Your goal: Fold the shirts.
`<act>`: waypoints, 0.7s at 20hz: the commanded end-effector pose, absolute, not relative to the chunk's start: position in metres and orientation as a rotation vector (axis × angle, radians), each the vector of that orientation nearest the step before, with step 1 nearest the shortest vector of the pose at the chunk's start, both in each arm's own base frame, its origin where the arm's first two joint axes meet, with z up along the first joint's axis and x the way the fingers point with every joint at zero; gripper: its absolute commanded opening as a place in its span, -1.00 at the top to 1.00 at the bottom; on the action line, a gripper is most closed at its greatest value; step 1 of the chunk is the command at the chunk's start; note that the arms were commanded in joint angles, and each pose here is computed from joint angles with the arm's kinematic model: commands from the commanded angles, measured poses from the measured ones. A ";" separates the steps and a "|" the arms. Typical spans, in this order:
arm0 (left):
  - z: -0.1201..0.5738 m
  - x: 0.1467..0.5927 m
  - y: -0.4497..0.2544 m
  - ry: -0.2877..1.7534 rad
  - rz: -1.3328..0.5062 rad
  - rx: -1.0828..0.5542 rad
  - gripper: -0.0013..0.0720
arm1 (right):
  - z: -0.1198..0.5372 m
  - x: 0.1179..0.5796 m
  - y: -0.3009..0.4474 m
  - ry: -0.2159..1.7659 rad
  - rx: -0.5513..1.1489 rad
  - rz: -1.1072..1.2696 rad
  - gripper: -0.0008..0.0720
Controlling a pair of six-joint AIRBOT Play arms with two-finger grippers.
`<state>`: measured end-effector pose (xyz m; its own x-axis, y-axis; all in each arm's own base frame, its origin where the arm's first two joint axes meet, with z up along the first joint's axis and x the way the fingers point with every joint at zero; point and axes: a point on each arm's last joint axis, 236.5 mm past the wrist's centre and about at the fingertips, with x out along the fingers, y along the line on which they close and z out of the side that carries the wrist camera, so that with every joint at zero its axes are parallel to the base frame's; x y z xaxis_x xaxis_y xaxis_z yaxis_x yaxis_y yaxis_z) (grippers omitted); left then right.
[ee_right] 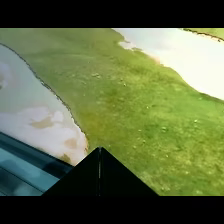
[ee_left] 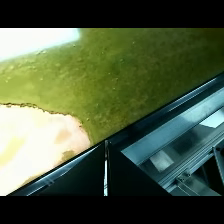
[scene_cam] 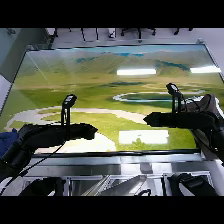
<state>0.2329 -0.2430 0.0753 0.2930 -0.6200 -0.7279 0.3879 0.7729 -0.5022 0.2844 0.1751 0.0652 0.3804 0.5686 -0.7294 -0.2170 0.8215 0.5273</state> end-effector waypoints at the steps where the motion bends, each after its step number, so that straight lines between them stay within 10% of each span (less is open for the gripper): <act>1: 0.076 0.232 -0.242 1.073 -0.682 -0.247 0.93 | 0.065 0.284 0.175 1.073 0.374 0.516 0.94; 5: 0.067 0.239 -0.213 1.098 -0.594 -0.134 0.93 | 0.065 0.284 0.175 1.073 0.374 0.516 0.94; 8: 0.065 0.254 -0.085 1.206 -0.126 0.071 0.93 | 0.065 0.284 0.175 1.073 0.374 0.516 0.94; 9: 0.072 0.253 -0.033 1.231 0.053 0.146 0.31 | 0.065 0.284 0.175 1.073 0.374 0.516 0.94; 10: 0.078 0.248 0.012 1.250 0.222 0.178 -0.98 | 0.065 0.284 0.175 1.073 0.374 0.516 0.94; 14: 0.055 0.214 0.110 1.353 0.537 0.077 -0.93 | 0.065 0.284 0.175 1.073 0.374 0.516 0.94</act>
